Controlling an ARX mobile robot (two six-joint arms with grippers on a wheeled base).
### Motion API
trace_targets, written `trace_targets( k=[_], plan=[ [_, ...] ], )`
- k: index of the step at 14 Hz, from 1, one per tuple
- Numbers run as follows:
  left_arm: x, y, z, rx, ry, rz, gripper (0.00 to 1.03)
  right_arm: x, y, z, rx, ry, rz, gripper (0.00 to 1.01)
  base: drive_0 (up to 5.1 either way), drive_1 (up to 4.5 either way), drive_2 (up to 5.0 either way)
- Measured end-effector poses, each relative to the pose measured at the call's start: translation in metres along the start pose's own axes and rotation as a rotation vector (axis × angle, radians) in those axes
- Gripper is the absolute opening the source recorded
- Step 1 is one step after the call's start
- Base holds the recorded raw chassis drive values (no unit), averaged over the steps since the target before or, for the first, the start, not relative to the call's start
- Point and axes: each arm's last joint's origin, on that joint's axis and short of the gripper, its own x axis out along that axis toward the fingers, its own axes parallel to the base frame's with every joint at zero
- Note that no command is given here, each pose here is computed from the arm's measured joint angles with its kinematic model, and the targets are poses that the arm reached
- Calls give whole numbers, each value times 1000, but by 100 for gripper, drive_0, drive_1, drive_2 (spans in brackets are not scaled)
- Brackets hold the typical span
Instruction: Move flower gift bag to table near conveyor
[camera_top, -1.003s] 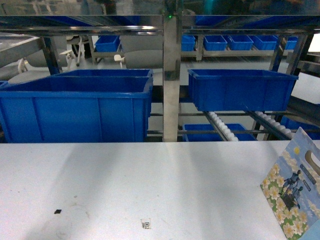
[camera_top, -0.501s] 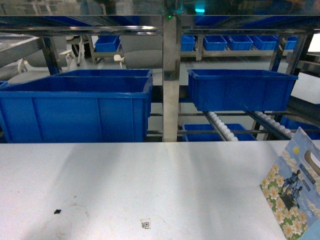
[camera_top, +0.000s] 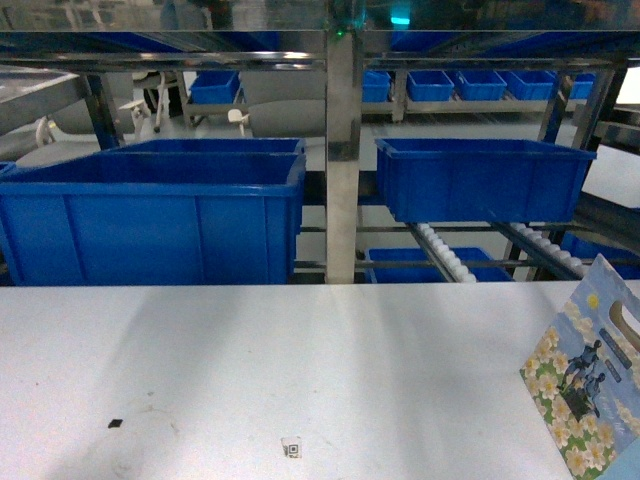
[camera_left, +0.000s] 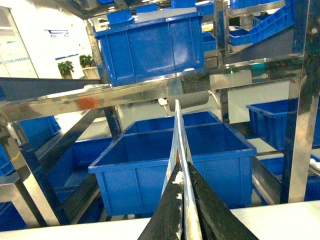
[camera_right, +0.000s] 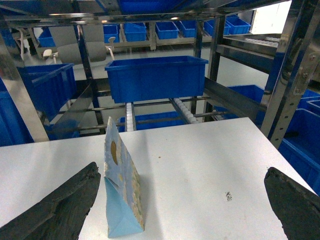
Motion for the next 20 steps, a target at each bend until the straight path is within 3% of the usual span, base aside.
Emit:
trace_targets(
  k=[2,3,7,9,10,12,13,16,20],
  plan=[
    [1,-2,1,-6,-10,11,2,0,0,0,-2,0,0,98,0,0,0],
    [4,-11,1,-25,-29,14,2,0,0,0,-2,0,0,98,0,0,0],
    [27,-63,-29,-74,41,30,2,0,0,0,-2,0,0,98,0,0,0],
    [34,-71,-33,-82,45,43,2,0,0,0,-2,0,0,98,0,0,0],
    [47,-84,-38,-99,44,63,2,0,0,0,-2,0,0,98,0,0,0],
    [73,-110,-62,-114,62,101,2,0,0,0,-2,0,0,98,0,0,0],
    [79,-115,-73,-113,73,108,2,0,0,0,-2,0,0,98,0,0,0],
    [93,-112,-112,-67,186,145,2,0,0,0,-2,0,0,98,0,0,0],
    [100,-97,-156,-43,321,157,2,0,0,0,-2,0,0,98,0,0,0]
  ],
)
